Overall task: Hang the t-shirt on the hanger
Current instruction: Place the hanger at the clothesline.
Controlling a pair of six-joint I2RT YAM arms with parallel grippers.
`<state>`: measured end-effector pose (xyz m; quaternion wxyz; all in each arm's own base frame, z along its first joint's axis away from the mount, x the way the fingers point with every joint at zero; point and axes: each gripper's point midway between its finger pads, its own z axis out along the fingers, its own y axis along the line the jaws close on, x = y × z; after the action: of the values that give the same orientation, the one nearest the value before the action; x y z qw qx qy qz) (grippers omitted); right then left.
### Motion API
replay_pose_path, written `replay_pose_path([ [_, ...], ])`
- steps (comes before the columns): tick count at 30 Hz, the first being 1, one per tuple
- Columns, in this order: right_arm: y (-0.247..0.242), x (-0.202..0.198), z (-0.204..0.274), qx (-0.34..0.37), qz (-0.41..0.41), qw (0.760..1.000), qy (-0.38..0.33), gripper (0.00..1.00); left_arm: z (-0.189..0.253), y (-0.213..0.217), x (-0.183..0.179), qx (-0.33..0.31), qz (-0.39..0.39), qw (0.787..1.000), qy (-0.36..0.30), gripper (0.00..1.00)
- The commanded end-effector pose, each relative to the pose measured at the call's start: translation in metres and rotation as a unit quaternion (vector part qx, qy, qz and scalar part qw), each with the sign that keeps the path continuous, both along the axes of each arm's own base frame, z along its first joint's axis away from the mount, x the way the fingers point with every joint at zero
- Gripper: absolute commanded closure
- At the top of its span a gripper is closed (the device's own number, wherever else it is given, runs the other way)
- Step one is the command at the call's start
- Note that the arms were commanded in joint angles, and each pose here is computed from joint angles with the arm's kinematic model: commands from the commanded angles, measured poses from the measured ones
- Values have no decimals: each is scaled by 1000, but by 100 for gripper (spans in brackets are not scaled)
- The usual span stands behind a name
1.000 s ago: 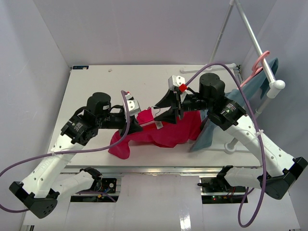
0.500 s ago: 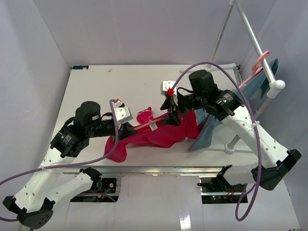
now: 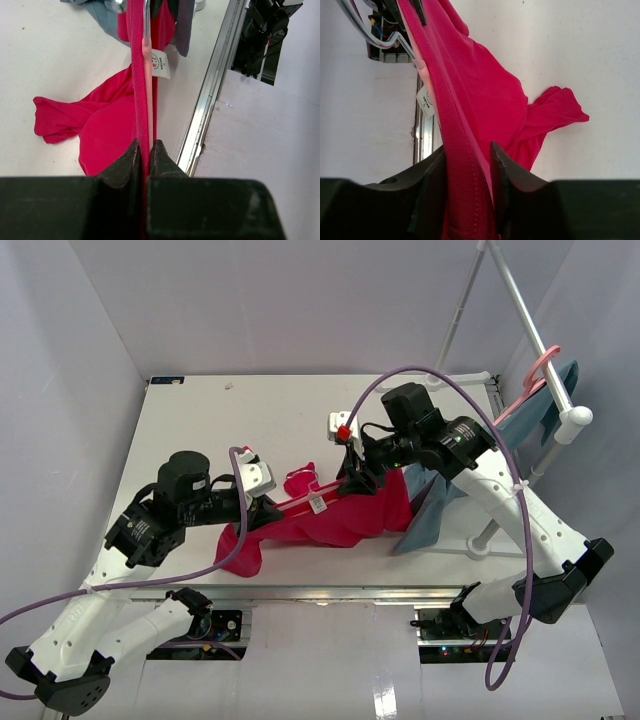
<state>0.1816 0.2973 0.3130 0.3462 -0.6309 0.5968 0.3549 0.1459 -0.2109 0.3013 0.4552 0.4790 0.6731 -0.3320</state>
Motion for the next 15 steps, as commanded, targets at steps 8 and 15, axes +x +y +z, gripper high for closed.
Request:
replay_pose_path([
  [8, 1, -1, 13, 17, -5, 1000, 2, 92, 17, 1, 15, -12, 33, 999, -24, 97],
  [15, 3, 9, 18, 32, -49, 998, 1, 92, 34, 7, 39, -24, 106, 993, -33, 35],
])
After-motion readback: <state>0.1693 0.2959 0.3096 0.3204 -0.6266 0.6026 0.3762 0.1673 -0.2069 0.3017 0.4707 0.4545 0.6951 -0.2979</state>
